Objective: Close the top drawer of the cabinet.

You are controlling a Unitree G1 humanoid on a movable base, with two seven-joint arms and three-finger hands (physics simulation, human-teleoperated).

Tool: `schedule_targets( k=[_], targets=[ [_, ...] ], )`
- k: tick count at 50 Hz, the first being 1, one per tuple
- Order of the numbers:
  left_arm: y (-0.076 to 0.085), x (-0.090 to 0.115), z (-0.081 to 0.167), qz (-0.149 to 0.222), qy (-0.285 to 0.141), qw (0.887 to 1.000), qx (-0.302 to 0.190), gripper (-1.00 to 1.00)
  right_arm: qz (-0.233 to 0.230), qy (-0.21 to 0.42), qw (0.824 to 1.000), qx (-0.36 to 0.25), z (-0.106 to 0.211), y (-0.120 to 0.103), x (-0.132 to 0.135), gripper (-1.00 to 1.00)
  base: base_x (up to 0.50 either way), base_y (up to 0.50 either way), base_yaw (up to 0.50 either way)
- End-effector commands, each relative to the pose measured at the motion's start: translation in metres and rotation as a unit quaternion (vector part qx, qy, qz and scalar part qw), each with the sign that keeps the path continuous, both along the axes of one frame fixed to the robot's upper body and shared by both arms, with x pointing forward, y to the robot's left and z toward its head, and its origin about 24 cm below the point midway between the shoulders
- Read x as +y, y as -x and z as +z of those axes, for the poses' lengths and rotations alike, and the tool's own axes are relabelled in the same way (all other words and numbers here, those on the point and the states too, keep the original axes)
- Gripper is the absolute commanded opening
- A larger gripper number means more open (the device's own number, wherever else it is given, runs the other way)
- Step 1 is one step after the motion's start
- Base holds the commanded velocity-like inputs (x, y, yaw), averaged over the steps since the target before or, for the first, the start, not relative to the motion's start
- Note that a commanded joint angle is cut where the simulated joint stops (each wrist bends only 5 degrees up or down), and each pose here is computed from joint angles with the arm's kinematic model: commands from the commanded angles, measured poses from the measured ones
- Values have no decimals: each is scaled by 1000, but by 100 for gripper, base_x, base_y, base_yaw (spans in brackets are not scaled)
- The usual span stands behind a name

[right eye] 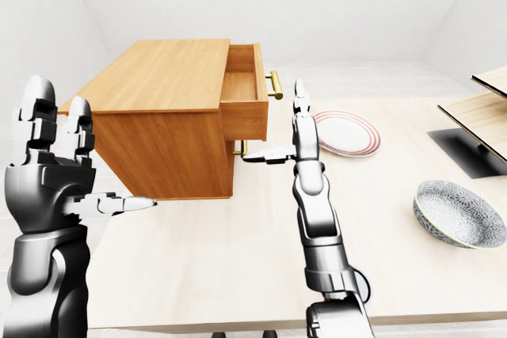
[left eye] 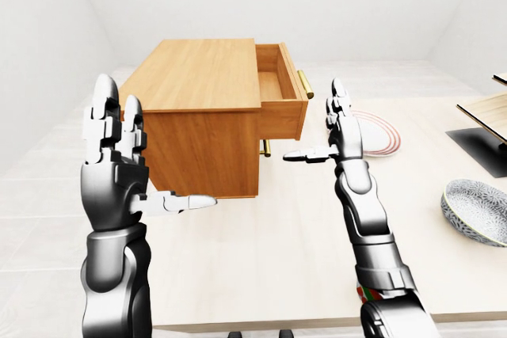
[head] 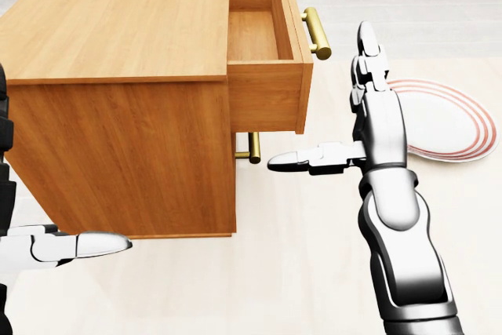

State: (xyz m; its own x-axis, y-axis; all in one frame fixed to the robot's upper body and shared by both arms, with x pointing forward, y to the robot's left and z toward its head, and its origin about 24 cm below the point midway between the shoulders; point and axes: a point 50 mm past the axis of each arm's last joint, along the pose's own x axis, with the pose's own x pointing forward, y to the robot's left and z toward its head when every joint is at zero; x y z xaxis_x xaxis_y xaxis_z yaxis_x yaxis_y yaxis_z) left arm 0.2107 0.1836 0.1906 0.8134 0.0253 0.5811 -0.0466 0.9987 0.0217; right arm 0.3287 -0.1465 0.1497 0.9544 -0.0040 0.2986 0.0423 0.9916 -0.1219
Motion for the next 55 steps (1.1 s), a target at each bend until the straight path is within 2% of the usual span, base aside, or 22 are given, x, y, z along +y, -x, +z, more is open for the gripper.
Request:
schedule_targets(
  k=[1,28,55],
  targets=[
    [-1,3,2,3,14,1000,-6,100,15,7,1000,6,-2,-1,8,100,0,0,0],
    [-2,3,-1,1,12,1000,2,100,42,4,999,-6,8,-7,29,100,0,0,0],
    [-1,2,0,-1,11,1000,0,100,74,14,997,19,-4,-7,49,100,0,0,0]
  ],
)
